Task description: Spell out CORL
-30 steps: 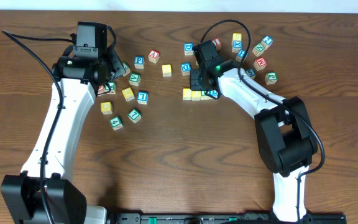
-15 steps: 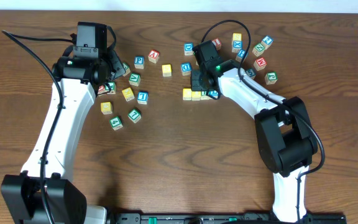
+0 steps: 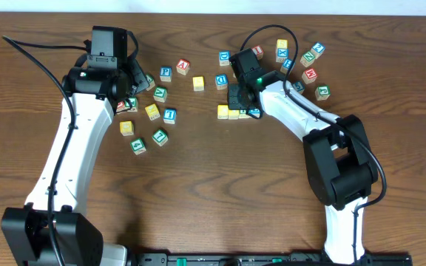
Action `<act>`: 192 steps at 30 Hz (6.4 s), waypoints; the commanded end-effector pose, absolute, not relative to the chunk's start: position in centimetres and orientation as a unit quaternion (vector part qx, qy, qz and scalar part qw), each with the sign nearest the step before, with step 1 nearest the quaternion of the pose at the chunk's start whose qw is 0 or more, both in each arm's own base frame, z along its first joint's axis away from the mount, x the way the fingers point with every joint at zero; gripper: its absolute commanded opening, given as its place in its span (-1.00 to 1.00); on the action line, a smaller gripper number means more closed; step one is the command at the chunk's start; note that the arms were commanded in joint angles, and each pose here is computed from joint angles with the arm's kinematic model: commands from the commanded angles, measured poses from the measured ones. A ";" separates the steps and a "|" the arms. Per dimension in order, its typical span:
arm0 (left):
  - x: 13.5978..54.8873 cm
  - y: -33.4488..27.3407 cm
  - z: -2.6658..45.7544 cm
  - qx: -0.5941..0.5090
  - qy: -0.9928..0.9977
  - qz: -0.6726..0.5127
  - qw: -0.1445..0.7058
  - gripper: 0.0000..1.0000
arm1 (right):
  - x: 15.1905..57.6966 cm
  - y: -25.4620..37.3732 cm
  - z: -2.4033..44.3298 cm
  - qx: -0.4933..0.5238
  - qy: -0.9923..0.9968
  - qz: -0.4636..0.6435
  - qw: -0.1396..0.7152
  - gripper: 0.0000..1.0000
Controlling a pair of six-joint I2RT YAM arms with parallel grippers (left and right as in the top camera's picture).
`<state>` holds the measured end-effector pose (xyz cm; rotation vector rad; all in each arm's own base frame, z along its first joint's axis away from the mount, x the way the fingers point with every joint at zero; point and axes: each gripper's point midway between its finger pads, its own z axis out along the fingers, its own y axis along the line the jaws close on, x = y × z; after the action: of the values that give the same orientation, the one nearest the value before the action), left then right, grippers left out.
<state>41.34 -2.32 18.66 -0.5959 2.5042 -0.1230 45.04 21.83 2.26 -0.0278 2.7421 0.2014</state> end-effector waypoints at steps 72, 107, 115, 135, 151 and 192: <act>41.0 -1.9 17.8 -0.226 0.936 -0.034 0.269 -0.51 | 45.8 18.7 2.8 0.029 0.979 0.059 0.191 -0.98; 41.0 -1.9 17.8 -0.226 0.936 -0.034 0.269 -0.50 | 45.6 14.6 6.4 0.076 0.981 0.047 0.171 -0.89; 41.1 -2.0 17.4 -0.225 0.937 -0.034 0.264 -0.51 | 42.8 13.7 3.3 0.082 0.988 0.030 0.127 -0.98; 41.1 -2.1 17.4 -0.225 0.937 -0.036 0.263 -0.51 | 41.9 14.7 2.5 0.058 0.991 0.039 0.115 -0.96; 41.1 -2.1 17.3 -0.224 0.938 -0.038 0.262 -0.51 | 42.0 15.6 2.6 0.015 0.992 0.051 0.118 -0.96; 39.3 -1.9 27.4 -0.115 0.918 -0.031 0.378 -0.51 | 42.5 9.3 19.2 0.049 0.960 0.059 0.270 -0.72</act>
<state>40.28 -2.23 21.54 -0.3966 2.4781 -0.0851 42.65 11.69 14.88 0.1029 2.6770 0.1732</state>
